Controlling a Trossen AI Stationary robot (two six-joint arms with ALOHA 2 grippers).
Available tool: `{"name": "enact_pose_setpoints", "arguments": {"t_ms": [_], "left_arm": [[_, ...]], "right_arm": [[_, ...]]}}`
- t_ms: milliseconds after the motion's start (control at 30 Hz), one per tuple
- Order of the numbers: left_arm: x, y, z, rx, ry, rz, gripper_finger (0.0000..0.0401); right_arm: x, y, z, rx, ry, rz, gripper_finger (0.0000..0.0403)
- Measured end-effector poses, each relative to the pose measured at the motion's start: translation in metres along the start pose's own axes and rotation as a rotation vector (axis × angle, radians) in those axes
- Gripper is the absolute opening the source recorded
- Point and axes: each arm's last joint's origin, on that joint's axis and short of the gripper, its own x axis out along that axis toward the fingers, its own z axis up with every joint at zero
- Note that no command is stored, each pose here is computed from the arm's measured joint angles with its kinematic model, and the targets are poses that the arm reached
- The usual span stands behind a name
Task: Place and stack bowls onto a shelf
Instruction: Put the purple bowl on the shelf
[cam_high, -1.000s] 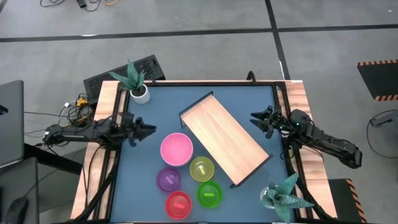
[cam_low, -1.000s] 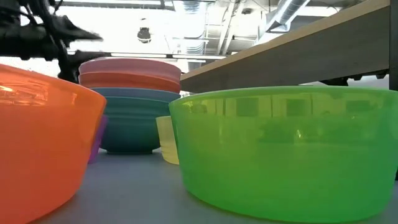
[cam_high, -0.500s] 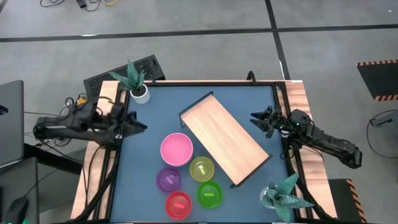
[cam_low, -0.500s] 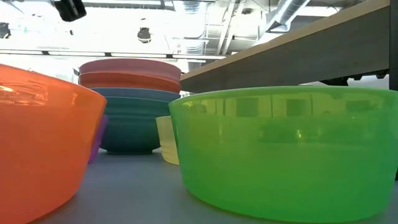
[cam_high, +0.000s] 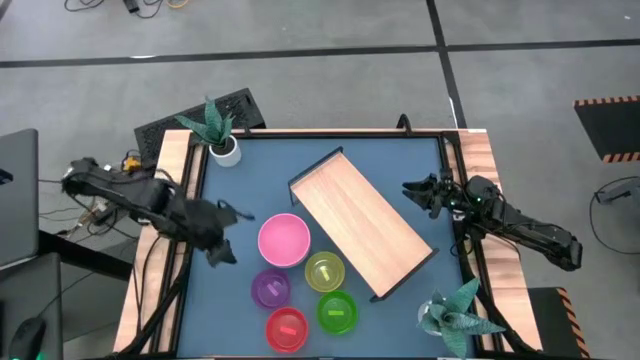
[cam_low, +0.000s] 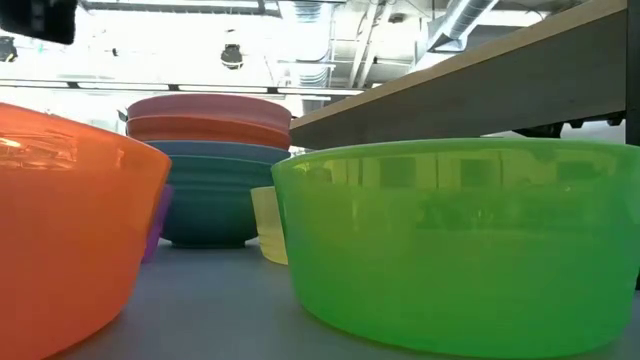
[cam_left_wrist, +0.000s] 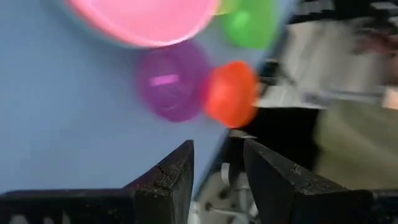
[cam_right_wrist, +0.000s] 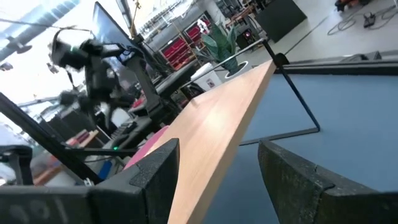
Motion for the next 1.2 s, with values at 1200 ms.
{"name": "enact_pose_setpoints", "arguments": {"t_ms": [1200], "left_arm": [[0.178, 0.001, -0.040, -0.026, -0.112, 0.548, 0.0250]], "right_arm": [[0.000, -0.001, -0.001, -0.004, 0.006, -0.019, 0.0245]]}}
